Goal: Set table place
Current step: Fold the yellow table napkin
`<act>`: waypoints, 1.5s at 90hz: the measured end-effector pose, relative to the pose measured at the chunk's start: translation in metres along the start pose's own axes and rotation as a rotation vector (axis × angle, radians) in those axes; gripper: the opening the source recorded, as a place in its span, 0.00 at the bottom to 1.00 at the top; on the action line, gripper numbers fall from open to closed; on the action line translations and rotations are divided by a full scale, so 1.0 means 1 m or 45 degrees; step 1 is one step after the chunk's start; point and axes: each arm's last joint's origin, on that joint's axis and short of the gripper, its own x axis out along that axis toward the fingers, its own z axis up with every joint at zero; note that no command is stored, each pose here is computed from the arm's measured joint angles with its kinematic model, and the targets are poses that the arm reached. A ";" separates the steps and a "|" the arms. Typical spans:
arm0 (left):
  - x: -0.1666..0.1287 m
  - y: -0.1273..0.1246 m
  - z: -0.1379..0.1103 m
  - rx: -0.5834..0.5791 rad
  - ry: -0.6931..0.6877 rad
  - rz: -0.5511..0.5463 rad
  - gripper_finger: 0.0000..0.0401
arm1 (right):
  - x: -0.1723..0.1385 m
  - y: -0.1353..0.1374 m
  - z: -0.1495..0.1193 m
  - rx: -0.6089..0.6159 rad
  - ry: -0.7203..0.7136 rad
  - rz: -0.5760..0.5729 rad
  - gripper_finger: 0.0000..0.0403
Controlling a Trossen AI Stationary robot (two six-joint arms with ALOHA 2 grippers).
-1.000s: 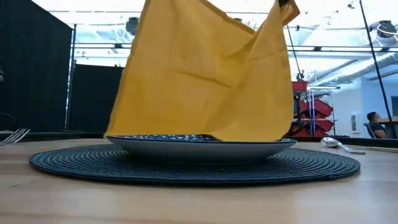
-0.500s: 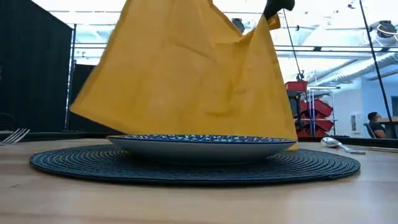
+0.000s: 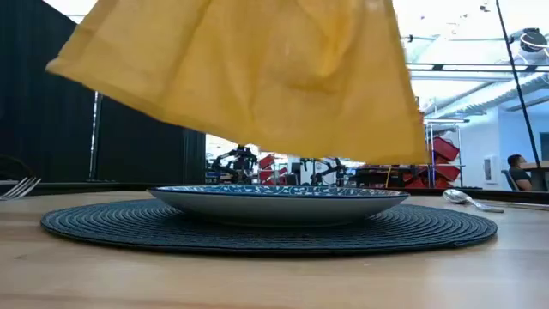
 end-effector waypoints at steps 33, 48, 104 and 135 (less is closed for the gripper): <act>0.014 -0.021 -0.020 0.013 0.145 -0.042 0.00 | -0.007 0.014 -0.014 0.088 0.086 0.068 0.00; 0.021 -0.024 -0.027 0.048 0.188 0.013 0.00 | 0.000 0.015 -0.017 0.096 0.136 0.065 0.00; 0.038 0.015 -0.098 0.359 0.579 0.680 0.00 | 0.093 0.033 -0.060 0.008 0.534 -0.100 0.00; 0.064 0.064 -0.152 0.472 0.807 0.970 0.00 | 0.161 0.040 -0.082 -0.005 0.533 -0.077 0.00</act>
